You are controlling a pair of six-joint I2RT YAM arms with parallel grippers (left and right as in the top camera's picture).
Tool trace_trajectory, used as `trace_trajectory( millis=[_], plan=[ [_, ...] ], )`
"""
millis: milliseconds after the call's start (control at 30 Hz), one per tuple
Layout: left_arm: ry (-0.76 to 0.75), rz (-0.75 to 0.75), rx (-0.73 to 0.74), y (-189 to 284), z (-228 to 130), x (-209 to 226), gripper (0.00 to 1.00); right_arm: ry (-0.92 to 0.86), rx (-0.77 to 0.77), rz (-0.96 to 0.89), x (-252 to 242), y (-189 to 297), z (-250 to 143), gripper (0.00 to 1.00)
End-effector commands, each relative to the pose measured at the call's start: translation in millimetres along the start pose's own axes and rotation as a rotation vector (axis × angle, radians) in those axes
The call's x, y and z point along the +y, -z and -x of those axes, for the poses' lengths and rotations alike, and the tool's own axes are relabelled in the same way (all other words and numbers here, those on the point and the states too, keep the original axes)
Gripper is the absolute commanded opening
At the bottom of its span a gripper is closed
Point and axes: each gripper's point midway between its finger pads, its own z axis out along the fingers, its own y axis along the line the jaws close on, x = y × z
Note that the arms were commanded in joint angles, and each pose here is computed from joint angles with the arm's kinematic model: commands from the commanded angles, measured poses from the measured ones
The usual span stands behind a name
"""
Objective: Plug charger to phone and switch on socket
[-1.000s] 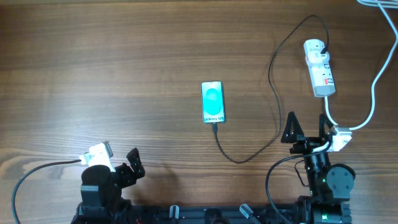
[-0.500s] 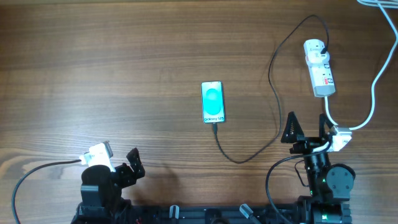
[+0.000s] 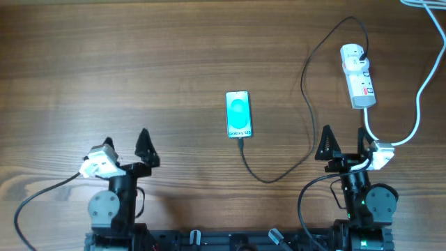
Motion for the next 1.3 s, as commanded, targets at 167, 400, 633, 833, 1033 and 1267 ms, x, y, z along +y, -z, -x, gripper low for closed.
trace_trajectory(
  millis=[167, 400, 633, 833, 1033, 1267],
  plan=[
    [-0.182, -0.052, 0.005, -8, -23, 0, 1.00, 0.019, -0.018, -0.012, -1, 1, 3, 1.00],
    [-0.258, -0.094, 0.019, -8, -27, -7, 1.00, 0.019, -0.018, -0.012, -1, 1, 3, 1.00],
    [-0.259, -0.093, 0.019, -8, -27, -7, 1.00, 0.019, -0.018, -0.012, -1, 1, 3, 1.00],
    [-0.259, -0.092, 0.016, -8, -27, -7, 1.00, 0.019, -0.018, -0.012, -1, 1, 3, 1.00],
    [-0.259, -0.092, 0.018, -8, -27, -6, 1.00, 0.019, -0.018, -0.012, -1, 1, 3, 1.00],
    [-0.258, -0.092, 0.018, -8, -27, -6, 1.00, 0.019, -0.019, -0.013, -2, 1, 4, 1.00]
  ],
)
